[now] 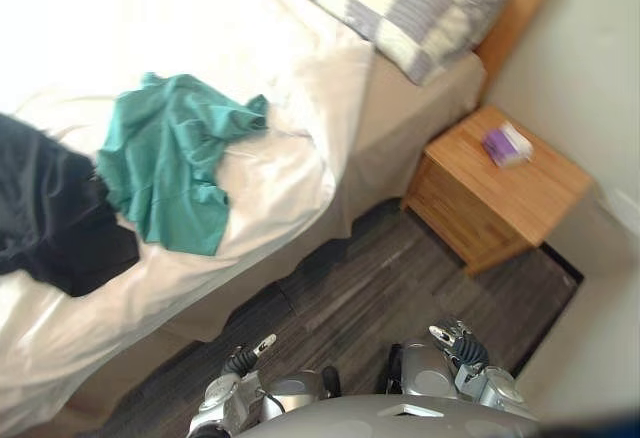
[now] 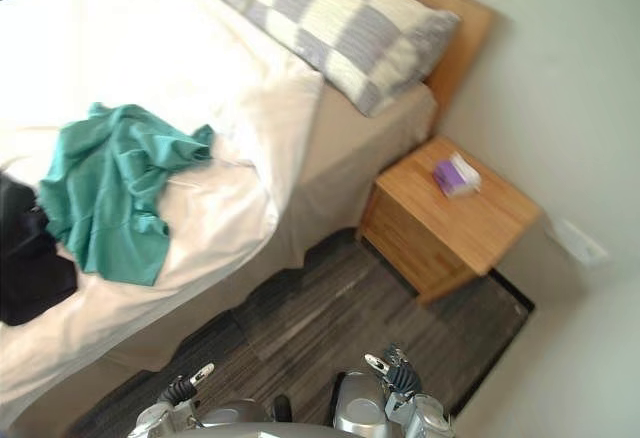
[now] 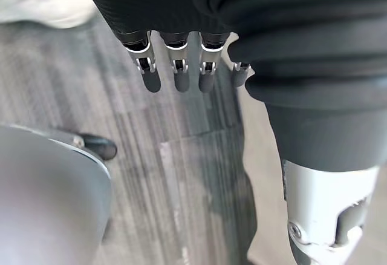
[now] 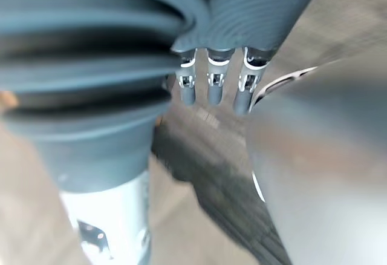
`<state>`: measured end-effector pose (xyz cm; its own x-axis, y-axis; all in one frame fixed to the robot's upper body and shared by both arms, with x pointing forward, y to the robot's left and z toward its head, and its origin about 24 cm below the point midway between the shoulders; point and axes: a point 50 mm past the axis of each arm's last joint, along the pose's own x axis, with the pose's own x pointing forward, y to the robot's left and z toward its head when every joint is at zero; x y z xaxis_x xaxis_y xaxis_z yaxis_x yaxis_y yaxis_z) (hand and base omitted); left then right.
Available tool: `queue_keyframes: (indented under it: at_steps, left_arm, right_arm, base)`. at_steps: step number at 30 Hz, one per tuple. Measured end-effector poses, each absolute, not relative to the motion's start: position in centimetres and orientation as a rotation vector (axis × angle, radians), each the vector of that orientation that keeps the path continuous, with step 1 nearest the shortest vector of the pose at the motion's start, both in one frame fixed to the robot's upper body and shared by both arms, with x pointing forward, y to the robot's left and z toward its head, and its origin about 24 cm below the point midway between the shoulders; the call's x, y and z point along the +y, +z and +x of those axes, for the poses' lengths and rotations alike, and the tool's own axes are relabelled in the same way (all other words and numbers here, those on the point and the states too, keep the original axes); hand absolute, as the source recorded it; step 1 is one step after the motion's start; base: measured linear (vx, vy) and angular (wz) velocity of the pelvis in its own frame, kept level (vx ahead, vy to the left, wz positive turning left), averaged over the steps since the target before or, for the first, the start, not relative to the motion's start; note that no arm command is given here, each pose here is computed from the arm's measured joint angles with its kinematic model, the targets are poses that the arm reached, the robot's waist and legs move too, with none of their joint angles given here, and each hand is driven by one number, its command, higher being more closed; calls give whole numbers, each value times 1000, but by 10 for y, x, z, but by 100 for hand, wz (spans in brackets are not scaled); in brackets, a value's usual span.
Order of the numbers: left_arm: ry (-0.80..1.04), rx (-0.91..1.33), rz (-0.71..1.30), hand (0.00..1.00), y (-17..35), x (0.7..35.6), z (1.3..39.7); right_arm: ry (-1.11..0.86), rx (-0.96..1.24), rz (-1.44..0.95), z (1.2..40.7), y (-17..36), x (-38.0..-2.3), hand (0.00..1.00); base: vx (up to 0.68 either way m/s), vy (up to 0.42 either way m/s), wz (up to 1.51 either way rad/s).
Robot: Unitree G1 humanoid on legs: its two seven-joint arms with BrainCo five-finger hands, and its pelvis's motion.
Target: Tidy the bed and pick cloth on bed and put in laundry
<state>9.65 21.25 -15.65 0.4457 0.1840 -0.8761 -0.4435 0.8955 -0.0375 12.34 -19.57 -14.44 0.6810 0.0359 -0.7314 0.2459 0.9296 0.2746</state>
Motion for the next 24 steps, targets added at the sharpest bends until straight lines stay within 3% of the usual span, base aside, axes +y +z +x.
queue_keyframes:
  at_steps: [4, 7, 12, 20, 24]
  left_arm:
    - [398, 1023, -230, 0, -154, 223, 95]
    - [351, 1026, -278, 0, -158, 202, 92]
    - [359, 999, -270, 0, -155, 204, 96]
    - [276, 1011, -246, 0, -158, 187, 97]
    - [285, 1041, -231, 0, -159, 194, 94]
  right_arm:
    - [-113, 828, 403, 120, -147, -186, 0]
    - [-82, 774, 372, 141, -138, -195, 0]
    - [-89, 795, 404, 137, -141, -183, 0]
    - [-349, 875, 451, 98, -153, -207, 0]
    - [-605, 911, 540, 70, -160, -215, 0]
  base:
    - [424, -424, 137]
    - [309, -339, 44]
    - [166, -303, 43]
    - [120, -10, 73]
    - [90, 51, 21]
